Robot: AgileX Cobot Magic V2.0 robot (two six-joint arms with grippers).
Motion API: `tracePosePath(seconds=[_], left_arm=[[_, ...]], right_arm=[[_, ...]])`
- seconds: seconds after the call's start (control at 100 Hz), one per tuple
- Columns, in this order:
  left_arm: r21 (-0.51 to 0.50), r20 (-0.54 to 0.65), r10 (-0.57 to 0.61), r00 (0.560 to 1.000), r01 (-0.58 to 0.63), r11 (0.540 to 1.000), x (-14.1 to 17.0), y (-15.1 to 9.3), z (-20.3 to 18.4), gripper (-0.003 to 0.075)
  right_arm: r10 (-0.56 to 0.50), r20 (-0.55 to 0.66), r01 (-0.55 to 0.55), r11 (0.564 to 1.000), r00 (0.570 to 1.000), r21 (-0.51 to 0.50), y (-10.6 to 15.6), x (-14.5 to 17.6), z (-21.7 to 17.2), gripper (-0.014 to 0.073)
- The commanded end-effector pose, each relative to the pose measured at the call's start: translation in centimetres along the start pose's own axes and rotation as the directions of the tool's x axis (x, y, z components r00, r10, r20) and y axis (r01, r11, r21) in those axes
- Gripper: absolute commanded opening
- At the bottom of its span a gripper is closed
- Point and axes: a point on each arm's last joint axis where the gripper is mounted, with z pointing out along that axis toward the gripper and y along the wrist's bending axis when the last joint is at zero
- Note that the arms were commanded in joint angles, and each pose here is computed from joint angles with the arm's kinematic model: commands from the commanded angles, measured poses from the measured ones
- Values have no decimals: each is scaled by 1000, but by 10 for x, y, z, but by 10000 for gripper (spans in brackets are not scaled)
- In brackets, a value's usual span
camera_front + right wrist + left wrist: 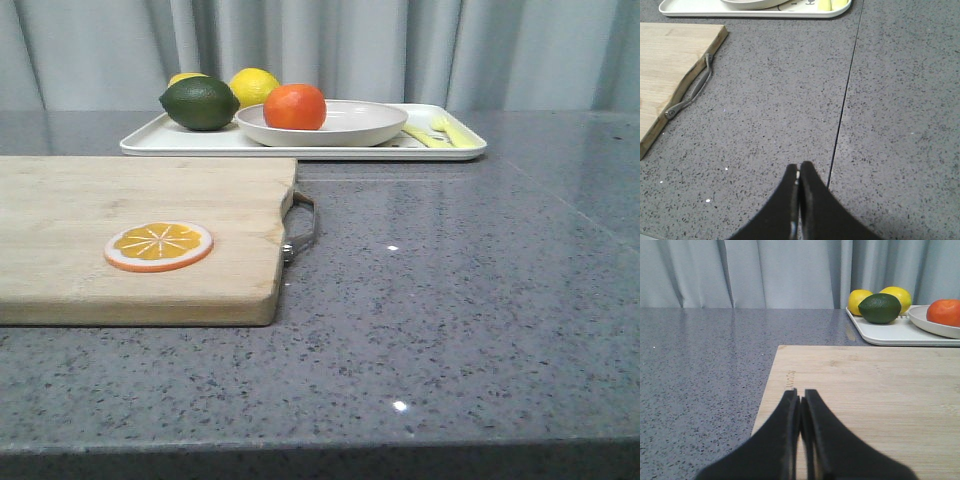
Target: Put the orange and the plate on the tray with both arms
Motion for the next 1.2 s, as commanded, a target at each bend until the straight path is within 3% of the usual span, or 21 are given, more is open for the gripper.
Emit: tracePosePath(seconds=[0.0,1.19], left_arm=[[1,78,-10,997,10,1000,0,0,-2,-19],[1,83,-10,996,10,1000,-1,0,-2,-19]], right_arm=[[-16,79,16,1000,997,1,2,-12,-4,-69],[-23,118,22,1000,993,8,1,-15,-4,-69]])
